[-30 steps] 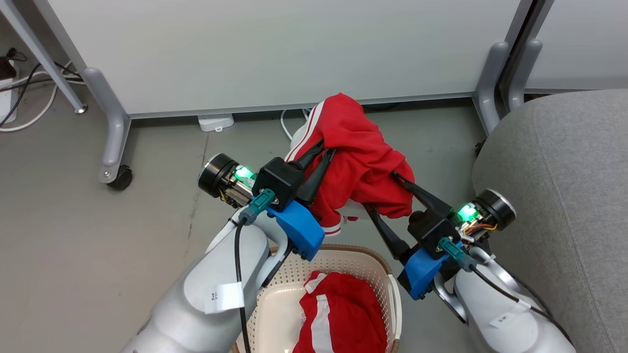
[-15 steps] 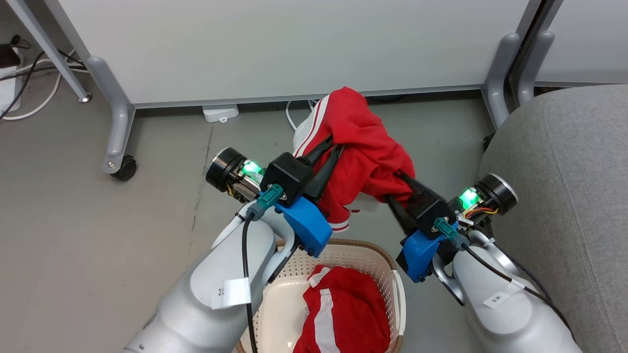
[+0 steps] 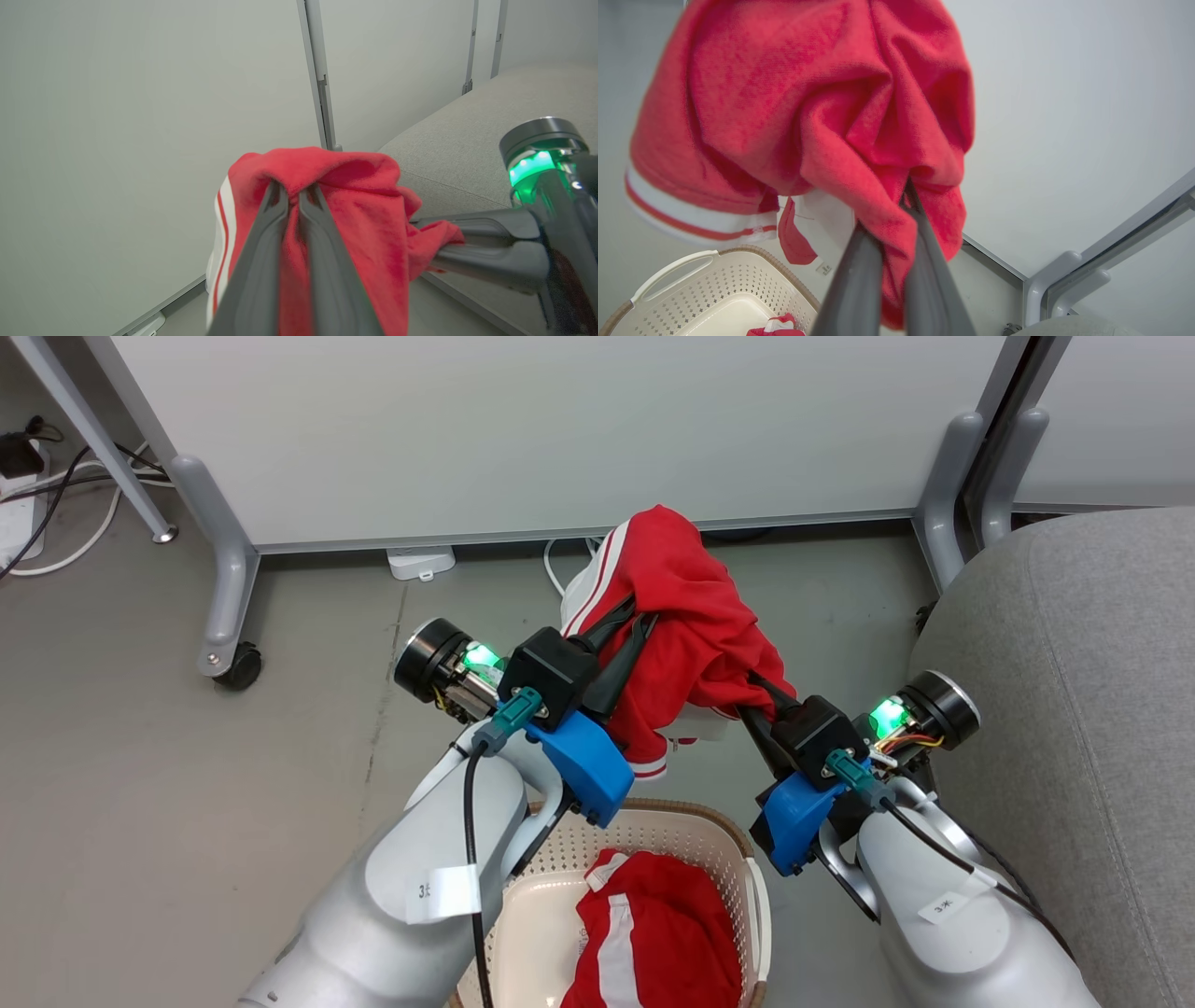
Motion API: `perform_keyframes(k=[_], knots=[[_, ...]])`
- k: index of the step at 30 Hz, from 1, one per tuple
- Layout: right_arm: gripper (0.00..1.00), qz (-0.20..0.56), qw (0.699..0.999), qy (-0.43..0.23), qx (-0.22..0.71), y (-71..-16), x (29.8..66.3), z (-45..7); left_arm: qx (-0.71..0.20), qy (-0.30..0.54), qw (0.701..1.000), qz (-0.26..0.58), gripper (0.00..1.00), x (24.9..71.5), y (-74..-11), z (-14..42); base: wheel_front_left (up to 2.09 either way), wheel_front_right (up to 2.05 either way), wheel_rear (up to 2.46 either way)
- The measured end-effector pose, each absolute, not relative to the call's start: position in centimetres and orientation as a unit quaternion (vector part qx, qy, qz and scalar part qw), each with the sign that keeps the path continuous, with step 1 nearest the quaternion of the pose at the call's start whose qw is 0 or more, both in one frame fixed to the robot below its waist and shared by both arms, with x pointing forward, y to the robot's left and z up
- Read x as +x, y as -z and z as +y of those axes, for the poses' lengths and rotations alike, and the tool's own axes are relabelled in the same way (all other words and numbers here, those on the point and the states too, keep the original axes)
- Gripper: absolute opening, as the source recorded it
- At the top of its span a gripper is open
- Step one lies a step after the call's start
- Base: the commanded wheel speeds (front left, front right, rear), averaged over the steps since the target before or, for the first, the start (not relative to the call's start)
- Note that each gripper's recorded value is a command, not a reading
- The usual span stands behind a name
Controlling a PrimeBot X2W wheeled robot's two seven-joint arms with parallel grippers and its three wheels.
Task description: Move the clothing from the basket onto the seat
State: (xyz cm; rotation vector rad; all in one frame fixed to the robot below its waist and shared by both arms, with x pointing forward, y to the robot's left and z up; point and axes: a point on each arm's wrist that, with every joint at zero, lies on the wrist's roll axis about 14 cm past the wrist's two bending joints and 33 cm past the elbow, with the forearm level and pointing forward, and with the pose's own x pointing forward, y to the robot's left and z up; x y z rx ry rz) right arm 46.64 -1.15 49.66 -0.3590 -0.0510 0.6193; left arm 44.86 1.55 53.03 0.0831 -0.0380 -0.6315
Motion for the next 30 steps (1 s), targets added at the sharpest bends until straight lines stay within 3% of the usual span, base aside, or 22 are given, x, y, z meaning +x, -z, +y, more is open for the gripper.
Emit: perform_keyframes(k=[18,19,20,30], knots=[[0.00,-0.022,0.938,-0.304,-0.164,-49.61,46.27,-1.04,0.040,0.308,0.950,-0.019,0.00,44.76,-53.14,1.67,0.00,0.00,0.00],[0.00,-0.021,0.939,-0.303,-0.162,-49.54,46.24,-1.06,0.038,0.307,0.951,-0.021,0.21,44.82,-53.28,1.71,0.00,0.00,0.00],[0.00,-0.020,0.939,-0.303,-0.161,-49.49,46.21,-1.07,0.038,0.307,0.951,-0.023,1.00,44.86,-53.37,1.74,0.00,0.00,0.00],[0.00,-0.017,0.942,-0.300,-0.147,-49.37,46.19,-1.21,0.040,0.304,0.952,-0.027,1.00,45.08,-53.45,1.75,0.00,0.00,0.00]])
